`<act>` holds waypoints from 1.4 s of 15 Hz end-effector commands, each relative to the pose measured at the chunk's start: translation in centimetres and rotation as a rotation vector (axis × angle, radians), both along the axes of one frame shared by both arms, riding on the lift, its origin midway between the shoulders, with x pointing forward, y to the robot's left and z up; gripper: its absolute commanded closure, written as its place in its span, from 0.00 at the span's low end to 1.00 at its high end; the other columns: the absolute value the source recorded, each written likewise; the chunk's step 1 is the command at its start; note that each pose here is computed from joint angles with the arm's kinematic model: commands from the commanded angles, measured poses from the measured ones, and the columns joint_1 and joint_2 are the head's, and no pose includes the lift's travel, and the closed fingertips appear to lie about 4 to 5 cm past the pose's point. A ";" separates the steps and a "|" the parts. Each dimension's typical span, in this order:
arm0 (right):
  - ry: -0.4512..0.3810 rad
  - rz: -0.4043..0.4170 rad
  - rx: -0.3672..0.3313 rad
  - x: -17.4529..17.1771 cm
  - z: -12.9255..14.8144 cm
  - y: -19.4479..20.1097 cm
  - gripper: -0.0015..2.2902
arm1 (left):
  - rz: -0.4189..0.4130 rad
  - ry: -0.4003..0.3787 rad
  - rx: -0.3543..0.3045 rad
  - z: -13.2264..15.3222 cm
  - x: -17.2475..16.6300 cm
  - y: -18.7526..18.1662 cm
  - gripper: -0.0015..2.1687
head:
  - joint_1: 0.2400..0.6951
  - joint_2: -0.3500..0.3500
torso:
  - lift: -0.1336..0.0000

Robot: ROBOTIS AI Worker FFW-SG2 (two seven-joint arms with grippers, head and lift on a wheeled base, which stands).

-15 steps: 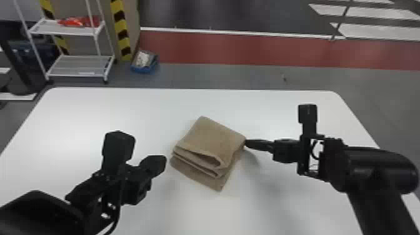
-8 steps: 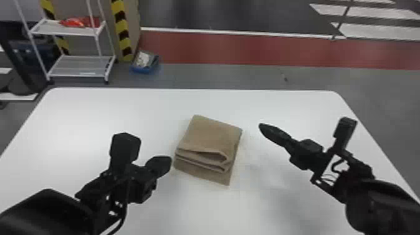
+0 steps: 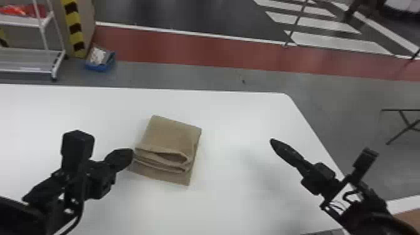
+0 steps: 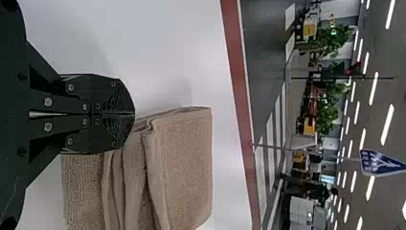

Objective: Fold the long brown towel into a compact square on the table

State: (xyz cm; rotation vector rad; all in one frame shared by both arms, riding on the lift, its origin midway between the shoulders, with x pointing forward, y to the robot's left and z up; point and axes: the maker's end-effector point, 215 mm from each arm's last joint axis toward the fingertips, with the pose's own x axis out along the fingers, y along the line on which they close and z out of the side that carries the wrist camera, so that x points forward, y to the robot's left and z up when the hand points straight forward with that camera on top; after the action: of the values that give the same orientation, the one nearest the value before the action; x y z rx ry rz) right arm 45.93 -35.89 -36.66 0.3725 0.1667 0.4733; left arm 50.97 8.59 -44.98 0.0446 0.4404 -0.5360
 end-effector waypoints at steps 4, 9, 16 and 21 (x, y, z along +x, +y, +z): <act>-0.025 -0.004 0.027 0.3 1.5 -0.5 0.96 | -0.045 0.102 0.004 -1.5 -4.2 -2.1 0.88 | 1.00 0.02 | 0.07; -0.026 0.070 0.036 2.1 1.4 4.6 0.96 | -0.081 0.116 -0.054 -0.2 -6.6 -4.7 0.88 | 1.00 0.00 | 0.07; -0.052 0.203 -0.061 5.5 0.9 19.1 0.96 | 0.022 0.043 -0.095 2.8 -6.0 -1.0 0.88 | 1.00 0.20 | 0.07; -0.029 0.281 -0.189 6.2 -1.3 26.0 0.96 | 0.172 -0.040 -0.088 4.7 -3.5 8.1 0.88 | 1.00 0.50 | 0.07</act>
State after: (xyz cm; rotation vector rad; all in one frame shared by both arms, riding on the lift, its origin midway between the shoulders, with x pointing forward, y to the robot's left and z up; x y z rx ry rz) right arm 52.42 -10.93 -36.73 0.1764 0.2064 0.7195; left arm 47.11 14.62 -40.65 -0.0587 0.3925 -0.4188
